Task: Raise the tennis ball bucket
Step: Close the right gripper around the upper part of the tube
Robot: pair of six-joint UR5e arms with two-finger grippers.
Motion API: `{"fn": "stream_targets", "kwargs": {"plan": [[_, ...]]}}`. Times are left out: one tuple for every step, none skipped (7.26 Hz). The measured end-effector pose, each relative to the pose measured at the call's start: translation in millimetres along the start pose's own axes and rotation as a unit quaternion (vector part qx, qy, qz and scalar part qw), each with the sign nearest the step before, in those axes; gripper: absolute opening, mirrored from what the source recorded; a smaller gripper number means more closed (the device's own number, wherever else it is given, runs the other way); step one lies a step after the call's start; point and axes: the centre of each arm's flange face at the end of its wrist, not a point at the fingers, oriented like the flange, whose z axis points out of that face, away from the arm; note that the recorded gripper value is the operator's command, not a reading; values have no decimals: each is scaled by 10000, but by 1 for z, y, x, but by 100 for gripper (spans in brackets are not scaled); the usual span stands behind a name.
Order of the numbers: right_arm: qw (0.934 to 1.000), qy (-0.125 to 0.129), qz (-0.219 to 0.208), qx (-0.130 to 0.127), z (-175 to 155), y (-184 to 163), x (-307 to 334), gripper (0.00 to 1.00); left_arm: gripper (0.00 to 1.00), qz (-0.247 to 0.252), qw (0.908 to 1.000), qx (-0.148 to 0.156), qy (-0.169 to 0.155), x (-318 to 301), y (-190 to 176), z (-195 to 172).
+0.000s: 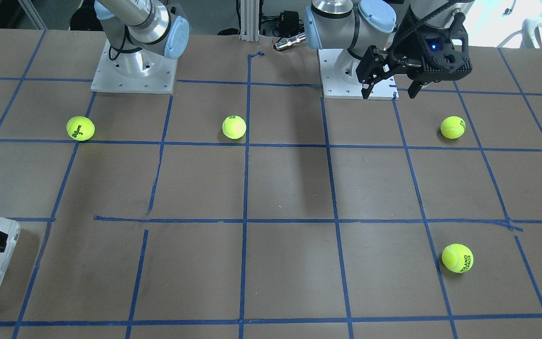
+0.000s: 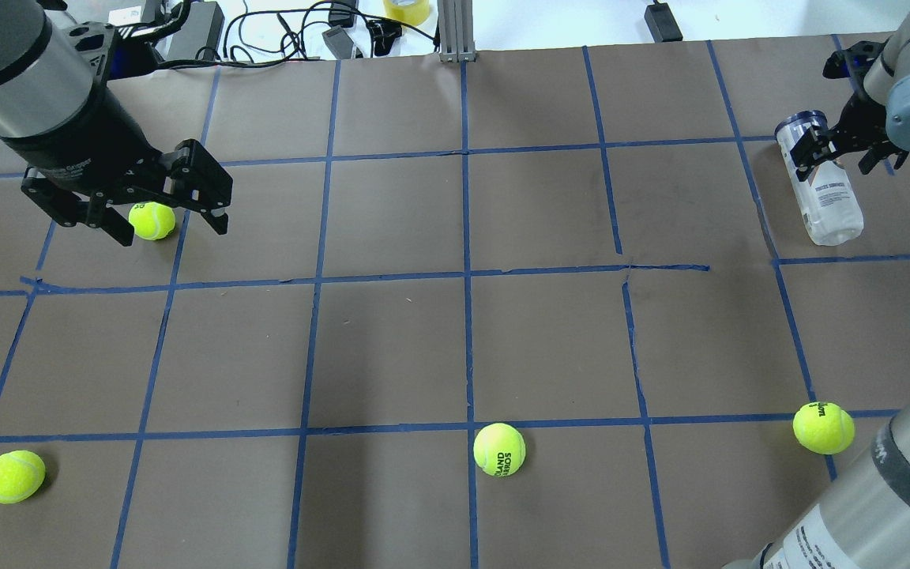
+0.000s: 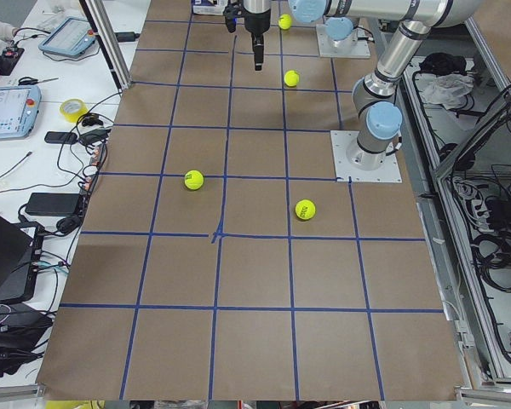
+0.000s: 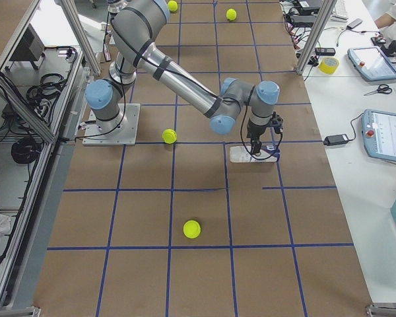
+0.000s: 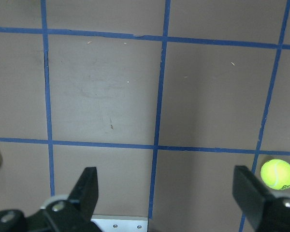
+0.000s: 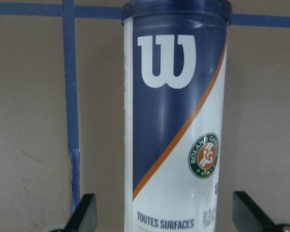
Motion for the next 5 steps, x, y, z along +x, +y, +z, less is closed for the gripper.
{"fn": "stream_targets", "kwargs": {"plan": [[10000,-24,-15,-14,14,-3,1,98,100,0,10000,-8,-3,0,0,1],[10000,-39,-37,-29,26,-6,1,96,100,0,10000,-17,-7,0,0,1],[9999,-47,-90,-48,39,-8,2,95,100,-2,10000,-33,-11,0,-1,3],[9999,-53,-131,-61,50,-9,5,92,100,-8,10000,-34,-11,-1,-2,4],[9999,-69,-130,-81,58,-9,8,88,100,-10,10000,-21,-6,-1,-3,4]]}}
